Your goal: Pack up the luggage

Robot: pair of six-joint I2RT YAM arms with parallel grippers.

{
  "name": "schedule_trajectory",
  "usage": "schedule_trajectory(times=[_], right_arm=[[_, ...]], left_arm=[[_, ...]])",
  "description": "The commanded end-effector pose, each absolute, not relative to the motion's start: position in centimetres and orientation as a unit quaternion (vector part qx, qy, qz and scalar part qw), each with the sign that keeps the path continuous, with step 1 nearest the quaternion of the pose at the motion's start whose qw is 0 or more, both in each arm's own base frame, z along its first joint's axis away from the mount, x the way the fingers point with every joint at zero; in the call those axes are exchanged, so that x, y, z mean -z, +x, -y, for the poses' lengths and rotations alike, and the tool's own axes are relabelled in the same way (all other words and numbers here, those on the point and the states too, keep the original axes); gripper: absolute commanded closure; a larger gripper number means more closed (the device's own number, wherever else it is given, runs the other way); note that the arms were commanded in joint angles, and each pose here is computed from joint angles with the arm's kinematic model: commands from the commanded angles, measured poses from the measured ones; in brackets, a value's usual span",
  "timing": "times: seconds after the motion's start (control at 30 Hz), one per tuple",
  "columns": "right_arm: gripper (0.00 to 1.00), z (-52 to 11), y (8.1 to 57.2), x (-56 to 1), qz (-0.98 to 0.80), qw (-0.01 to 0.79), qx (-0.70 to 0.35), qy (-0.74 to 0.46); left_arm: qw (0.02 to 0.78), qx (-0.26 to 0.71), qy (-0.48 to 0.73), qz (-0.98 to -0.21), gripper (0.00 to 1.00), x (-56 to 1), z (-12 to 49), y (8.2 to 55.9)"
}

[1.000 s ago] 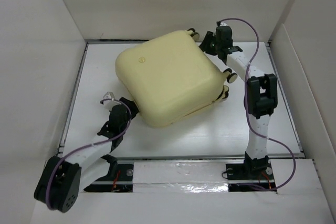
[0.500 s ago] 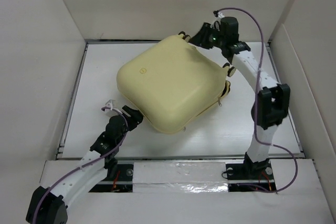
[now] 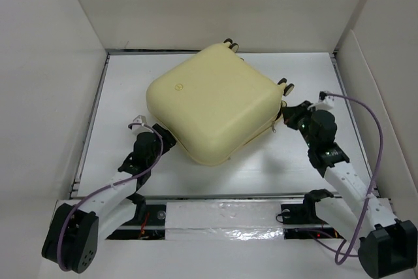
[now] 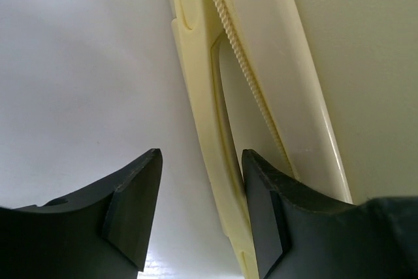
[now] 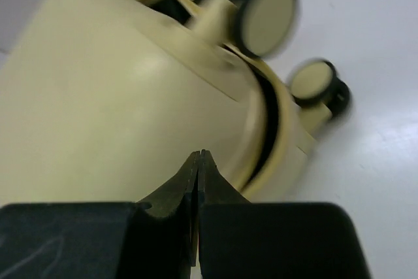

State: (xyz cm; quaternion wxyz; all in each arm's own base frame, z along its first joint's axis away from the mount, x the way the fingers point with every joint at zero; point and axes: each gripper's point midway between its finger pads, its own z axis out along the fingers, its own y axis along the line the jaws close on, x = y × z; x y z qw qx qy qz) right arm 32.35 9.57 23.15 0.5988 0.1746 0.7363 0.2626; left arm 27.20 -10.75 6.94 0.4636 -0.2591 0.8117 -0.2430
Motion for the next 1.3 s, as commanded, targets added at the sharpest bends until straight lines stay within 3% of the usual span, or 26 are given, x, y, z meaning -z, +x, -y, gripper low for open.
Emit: schedule_trajectory(times=[0.0, 0.27, 0.3, 0.37, 0.43, 0.63, 0.8, 0.87, 0.9, 0.93, 1.0, 1.17, 1.27], right_arm=[[1.00, -6.2, 31.6, -17.8, -0.751, 0.578, -0.199, 0.251], [1.00, -8.5, 33.7, -15.9, -0.775, 0.547, -0.229, 0.219], [1.00, -9.0, 34.3, -16.1, -0.776, 0.546, -0.235, 0.208], [1.00, -10.3, 36.5, -18.2, -0.763, 0.565, -0.257, 0.180], [1.00, -11.1, 38.4, -16.9, -0.785, 0.539, -0.256, 0.164], [1.00, -13.0, 44.7, -20.2, -0.769, 0.557, -0.287, 0.126], [1.00, -12.6, 46.8, -21.8, -0.769, 0.558, -0.290, 0.110], [0.95, -11.5, 47.3, -22.5, -0.765, 0.567, -0.283, 0.115], [0.88, -11.7, 47.4, -22.5, -0.767, 0.564, -0.286, 0.111], [0.76, -11.3, 47.9, -23.2, -0.767, 0.566, -0.284, 0.104], [0.71, -12.0, 48.6, -22.2, -0.785, 0.540, -0.293, 0.078], [0.60, -10.8, 50.0, -23.7, -0.796, 0.531, -0.284, 0.062], [0.51, -9.3, 48.1, -25.9, -0.787, 0.548, -0.274, 0.074]], left_arm=[[0.499, 0.283, -0.233, -0.786, 0.52, -10.1, 12.1, 29.1], [0.487, 0.282, -0.234, -0.793, 0.61, -8.5, 12.6, 29.7], [0.489, 0.286, -0.231, -0.791, 0.71, -8.7, 12.8, 29.9], [0.484, 0.288, -0.229, -0.794, 0.87, -8.5, 13.0, 29.9], [0.483, 0.288, -0.229, -0.795, 1.00, -8.3, 12.9, 29.7], [0.489, 0.293, -0.189, -0.799, 1.00, -8.6, 14.5, 27.2], [0.461, 0.301, -0.170, -0.817, 1.00, -7.3, 16.1, 25.2], [0.449, 0.314, -0.162, -0.821, 1.00, -7.0, 16.9, 24.2], [0.446, 0.318, -0.160, -0.821, 1.00, -7.0, 17.1, 23.9], [0.443, 0.324, -0.152, -0.822, 1.00, -7.1, 17.6, 23.5], [0.443, 0.330, -0.145, -0.821, 1.00, -7.5, 18.2, 23.2], [0.449, 0.336, -0.127, -0.818, 0.80, -9.5, 20.1, 23.3], [0.457, 0.345, -0.127, -0.810, 0.63, -11.0, 20.7, 23.9]])
